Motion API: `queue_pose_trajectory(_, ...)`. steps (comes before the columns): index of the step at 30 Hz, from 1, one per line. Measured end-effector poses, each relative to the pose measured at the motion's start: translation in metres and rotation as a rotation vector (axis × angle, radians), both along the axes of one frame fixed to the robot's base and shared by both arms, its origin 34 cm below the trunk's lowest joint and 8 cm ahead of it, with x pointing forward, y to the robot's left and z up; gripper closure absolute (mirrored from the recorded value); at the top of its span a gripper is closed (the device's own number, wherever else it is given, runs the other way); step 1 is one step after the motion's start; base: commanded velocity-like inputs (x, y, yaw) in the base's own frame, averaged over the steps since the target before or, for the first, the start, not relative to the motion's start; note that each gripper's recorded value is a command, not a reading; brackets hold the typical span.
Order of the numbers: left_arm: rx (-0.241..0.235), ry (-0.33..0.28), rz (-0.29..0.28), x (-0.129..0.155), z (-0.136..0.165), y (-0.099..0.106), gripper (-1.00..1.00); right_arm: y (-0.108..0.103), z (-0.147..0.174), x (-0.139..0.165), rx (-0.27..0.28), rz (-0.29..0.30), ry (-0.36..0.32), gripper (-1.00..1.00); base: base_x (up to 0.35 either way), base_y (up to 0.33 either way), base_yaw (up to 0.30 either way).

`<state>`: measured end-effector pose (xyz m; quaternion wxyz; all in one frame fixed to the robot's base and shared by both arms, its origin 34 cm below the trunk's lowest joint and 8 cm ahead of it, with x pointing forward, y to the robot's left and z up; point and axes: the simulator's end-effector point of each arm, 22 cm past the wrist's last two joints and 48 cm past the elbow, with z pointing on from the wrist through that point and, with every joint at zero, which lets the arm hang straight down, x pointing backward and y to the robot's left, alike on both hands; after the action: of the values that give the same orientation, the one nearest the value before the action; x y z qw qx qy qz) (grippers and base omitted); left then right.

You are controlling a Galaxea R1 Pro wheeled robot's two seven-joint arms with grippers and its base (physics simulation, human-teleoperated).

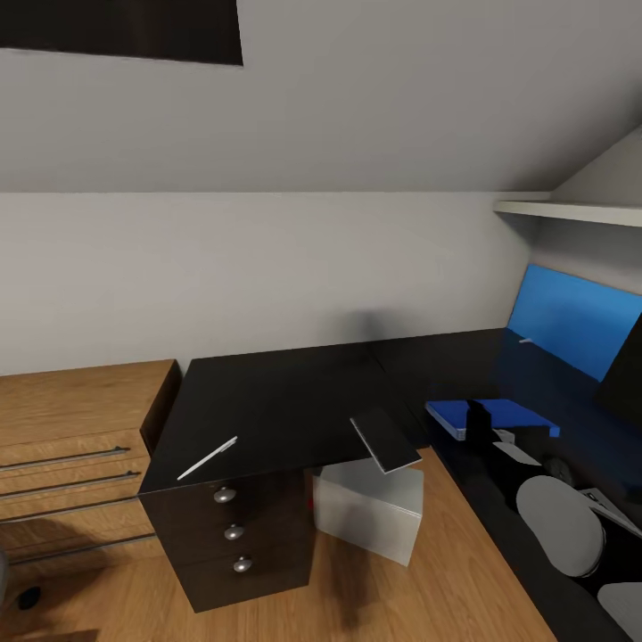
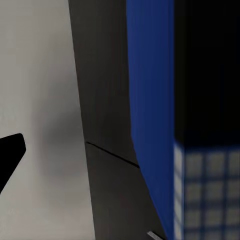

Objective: In the bedroom, organize the workspace by keeping the computer under the desk, ensuring the monitor is on the desk, placing the keyboard on the desk next to the monitor, placing the mouse on the desk next to the keyboard, moving the folder from the swivel chair onto the desk next to the mouse, stacking the notebook on top of the folder with the pen on top of the notebook, and positioning the swivel chair next to the desk.

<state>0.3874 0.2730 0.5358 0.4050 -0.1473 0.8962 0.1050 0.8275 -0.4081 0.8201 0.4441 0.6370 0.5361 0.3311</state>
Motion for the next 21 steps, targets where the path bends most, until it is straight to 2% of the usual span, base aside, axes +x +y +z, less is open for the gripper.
queue_pose_trajectory(6, 0.000, 0.000, 0.000, 0.0002, 0.0001, 0.0000, -1.00, 0.0009, -0.0001, 0.0002, -0.001, 0.001, 0.000, -1.00, -0.009, 0.000, 0.000)
queue_pose_trajectory(12, 0.000, 0.000, 0.000, 0.0000, -0.0001, 0.0001, -1.00, 0.0011, -0.0002, 0.0003, -0.001, 0.002, 0.000, -1.00, -0.143, 0.000, 0.000)
queue_pose_trajectory(21, 0.000, 0.000, 0.000, 0.0000, 0.0000, 0.0000, -1.00, 0.0010, 0.0001, 0.0003, -0.001, 0.002, 0.000, -1.00, -0.014, 0.000, 0.000)
